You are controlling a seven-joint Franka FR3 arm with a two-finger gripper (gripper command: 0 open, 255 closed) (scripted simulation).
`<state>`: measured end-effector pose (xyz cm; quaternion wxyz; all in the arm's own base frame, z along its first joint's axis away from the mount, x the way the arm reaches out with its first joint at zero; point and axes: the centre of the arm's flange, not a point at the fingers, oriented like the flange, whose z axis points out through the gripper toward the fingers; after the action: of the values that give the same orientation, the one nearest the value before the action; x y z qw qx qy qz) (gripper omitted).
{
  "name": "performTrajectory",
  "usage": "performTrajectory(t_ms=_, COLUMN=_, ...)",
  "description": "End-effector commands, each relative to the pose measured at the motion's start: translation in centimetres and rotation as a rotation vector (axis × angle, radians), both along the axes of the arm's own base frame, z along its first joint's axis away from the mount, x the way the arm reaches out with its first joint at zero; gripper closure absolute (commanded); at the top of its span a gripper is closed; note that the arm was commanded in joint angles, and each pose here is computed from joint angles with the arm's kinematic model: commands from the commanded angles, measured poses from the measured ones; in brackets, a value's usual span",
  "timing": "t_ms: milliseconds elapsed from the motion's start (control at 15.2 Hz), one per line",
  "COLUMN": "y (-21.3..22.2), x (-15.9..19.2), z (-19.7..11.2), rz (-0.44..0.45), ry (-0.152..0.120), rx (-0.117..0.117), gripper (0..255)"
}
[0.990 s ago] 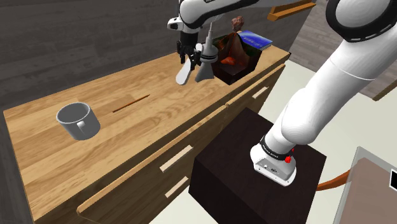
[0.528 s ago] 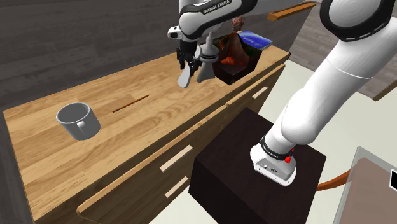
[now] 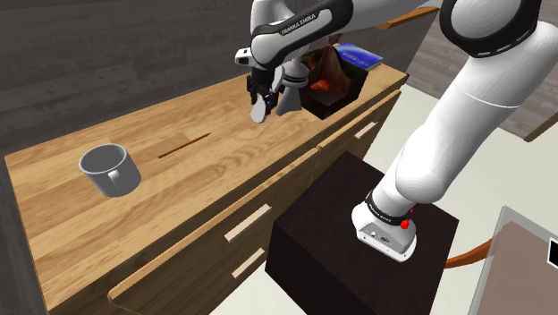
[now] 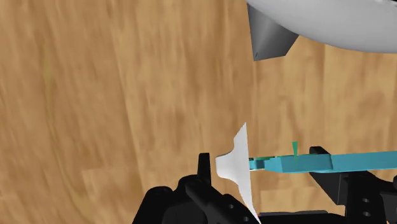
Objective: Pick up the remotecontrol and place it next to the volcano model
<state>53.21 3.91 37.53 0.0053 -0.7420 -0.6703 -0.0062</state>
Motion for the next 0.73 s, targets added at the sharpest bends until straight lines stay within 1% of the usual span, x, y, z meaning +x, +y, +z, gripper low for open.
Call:
performTrajectory(t_ms=0, y=-0.44, x=-0.19, z=-2.22, rz=-0.008, ry=0.021, rx=-0.004, gripper=255)
performTrajectory(t_ms=66, y=-0.44, x=-0.19, z=-3.19, rz=-0.008, ry=0.021, rx=-0.004, gripper=255)
performTrajectory(t_ms=594, y=-0.44, x=-0.19, z=-3.19, rz=-0.008, ry=0.021, rx=-0.004, gripper=255)
performTrajectory(t_ms=660, y=-0.37, x=-0.43, z=-3.18, rz=-0.008, ry=0.021, rx=-0.003, gripper=0)
